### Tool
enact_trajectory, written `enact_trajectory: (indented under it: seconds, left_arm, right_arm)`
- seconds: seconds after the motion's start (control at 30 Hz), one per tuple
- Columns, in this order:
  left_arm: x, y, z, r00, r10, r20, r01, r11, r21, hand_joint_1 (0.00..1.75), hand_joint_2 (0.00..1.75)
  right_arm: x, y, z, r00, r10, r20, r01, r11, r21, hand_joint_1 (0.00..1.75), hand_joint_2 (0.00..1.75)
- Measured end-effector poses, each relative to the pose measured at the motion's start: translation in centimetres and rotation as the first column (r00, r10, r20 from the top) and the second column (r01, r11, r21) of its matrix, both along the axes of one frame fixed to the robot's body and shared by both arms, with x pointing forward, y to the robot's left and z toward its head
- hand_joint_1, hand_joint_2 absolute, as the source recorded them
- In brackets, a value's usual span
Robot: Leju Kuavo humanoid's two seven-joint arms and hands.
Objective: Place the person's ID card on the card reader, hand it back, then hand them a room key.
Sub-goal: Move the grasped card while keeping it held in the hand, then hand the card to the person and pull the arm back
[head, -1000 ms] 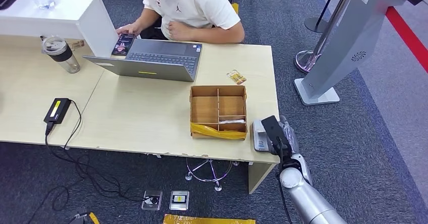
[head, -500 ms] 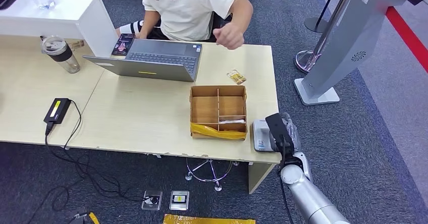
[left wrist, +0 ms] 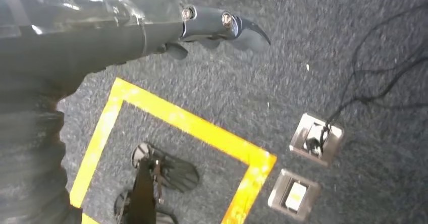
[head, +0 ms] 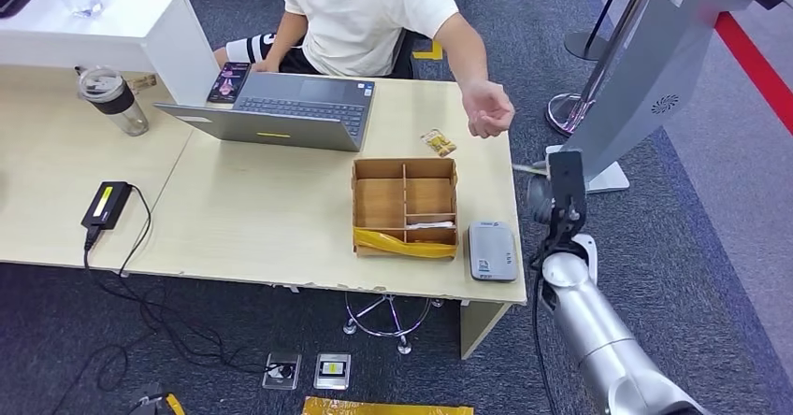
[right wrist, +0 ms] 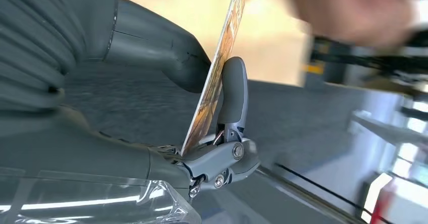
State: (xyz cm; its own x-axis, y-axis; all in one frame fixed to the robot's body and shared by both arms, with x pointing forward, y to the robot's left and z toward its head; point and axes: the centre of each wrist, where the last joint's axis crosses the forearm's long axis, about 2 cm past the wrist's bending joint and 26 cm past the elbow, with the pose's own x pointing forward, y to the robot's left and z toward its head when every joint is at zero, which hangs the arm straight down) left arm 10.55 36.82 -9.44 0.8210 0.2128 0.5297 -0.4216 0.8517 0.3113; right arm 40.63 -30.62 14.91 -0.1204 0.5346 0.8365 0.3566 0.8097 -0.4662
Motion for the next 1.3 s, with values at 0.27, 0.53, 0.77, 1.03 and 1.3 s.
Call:
enact_trajectory:
  seconds: [0.27,0.53,0.77,1.03,1.3]
  left_arm:
    - [-0.1,0.5,0.0,0.999,-0.036,0.010,0.036,0.999,-0.030,0.00,1.75]
    - [0.1,0.5,0.1,0.996,-0.085,0.018,0.085,0.996,-0.036,0.00,1.75]
    - [3.2,-1.1,0.7,0.986,-0.163,0.047,0.163,0.987,0.006,0.00,1.75]
    - [4.4,-2.5,0.9,0.977,-0.205,0.062,0.206,0.979,-0.006,0.00,1.75]
    - [5.0,-3.0,1.1,0.972,-0.227,0.063,0.228,0.974,-0.009,0.00,1.75]
  right_arm:
    - [3.0,-0.3,11.4,0.949,-0.024,0.314,0.018,1.000,0.023,1.75,1.75]
    - [3.4,1.0,16.1,0.877,0.065,0.476,0.003,0.990,-0.140,1.75,1.75]
    - [6.1,5.6,20.4,0.869,0.208,0.449,0.057,0.860,-0.507,1.75,1.75]
    - [7.5,7.7,19.0,0.917,0.240,0.319,0.016,0.777,-0.630,1.75,1.75]
    - [7.9,8.1,17.3,0.950,0.227,0.213,-0.006,0.699,-0.715,1.75,1.75]
